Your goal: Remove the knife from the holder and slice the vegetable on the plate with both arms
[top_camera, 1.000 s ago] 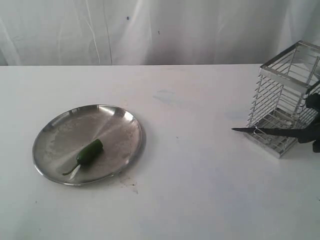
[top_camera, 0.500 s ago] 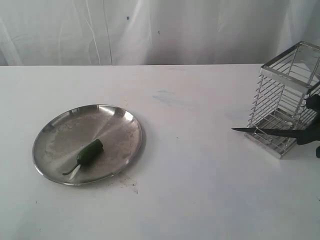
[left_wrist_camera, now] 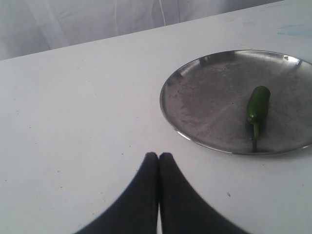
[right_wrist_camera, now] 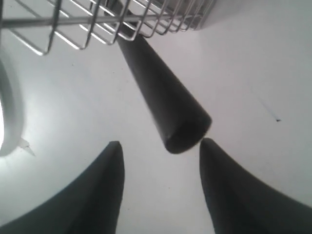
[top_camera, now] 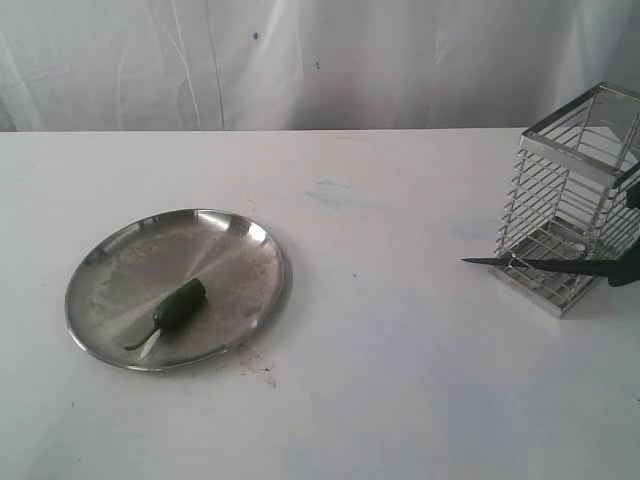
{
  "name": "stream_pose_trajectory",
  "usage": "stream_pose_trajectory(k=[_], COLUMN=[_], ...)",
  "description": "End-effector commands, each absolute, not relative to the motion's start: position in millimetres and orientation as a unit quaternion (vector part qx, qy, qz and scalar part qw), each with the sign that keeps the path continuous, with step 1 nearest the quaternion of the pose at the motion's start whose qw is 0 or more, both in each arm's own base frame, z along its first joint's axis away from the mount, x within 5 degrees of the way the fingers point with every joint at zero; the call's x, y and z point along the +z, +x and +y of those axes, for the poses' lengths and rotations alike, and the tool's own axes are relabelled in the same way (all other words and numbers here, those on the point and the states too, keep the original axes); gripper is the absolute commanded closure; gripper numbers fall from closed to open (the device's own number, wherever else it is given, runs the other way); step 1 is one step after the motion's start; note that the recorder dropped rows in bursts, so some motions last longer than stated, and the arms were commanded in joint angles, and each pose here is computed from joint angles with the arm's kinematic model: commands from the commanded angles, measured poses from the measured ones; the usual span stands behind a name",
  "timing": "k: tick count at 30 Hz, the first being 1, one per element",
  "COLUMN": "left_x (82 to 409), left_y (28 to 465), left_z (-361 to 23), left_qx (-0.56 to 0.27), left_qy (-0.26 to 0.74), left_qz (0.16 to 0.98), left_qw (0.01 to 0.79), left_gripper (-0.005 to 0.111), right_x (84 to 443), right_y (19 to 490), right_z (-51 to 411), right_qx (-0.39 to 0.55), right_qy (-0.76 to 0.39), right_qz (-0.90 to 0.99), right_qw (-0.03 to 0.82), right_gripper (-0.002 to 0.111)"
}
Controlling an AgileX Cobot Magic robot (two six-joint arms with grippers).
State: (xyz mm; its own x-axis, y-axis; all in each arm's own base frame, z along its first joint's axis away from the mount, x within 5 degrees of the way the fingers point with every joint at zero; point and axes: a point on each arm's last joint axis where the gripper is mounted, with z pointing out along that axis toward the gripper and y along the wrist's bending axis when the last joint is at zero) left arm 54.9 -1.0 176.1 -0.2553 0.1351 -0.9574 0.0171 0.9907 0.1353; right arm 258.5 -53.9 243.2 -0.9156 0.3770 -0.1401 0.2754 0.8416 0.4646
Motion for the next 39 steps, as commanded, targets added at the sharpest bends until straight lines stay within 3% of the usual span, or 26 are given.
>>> stream_pose_trajectory(k=[1,14,29,34,39], left_x=[176,176,176,176,176], left_y=[55,55,55,55,55], left_z=[-1,-1,-1,-1,-1], left_qx=[0.044,0.044,0.044,0.044,0.044], left_qy=[0.048,0.048,0.048,0.048,0.048], left_qz=[0.788,0.788,0.788,0.788,0.788], left_qw=[0.612,0.612,0.612,0.612,0.612], left_gripper=[0.107,0.107,0.107,0.107,0.107], right_x=[248,246,306,282,245], right_y=[250,243,208,203,201], right_z=[-61,-62,-48,-55,-54], right_qx=[0.174,0.190,0.198,0.183,0.165], right_qy=[0.200,0.252,0.299,0.409,0.377], right_qz=[0.957,0.942,0.896,0.850,0.883], right_qw=[0.115,0.113,0.260,0.276,0.227], right_gripper=[0.063,0.067,0.067,0.067,0.067])
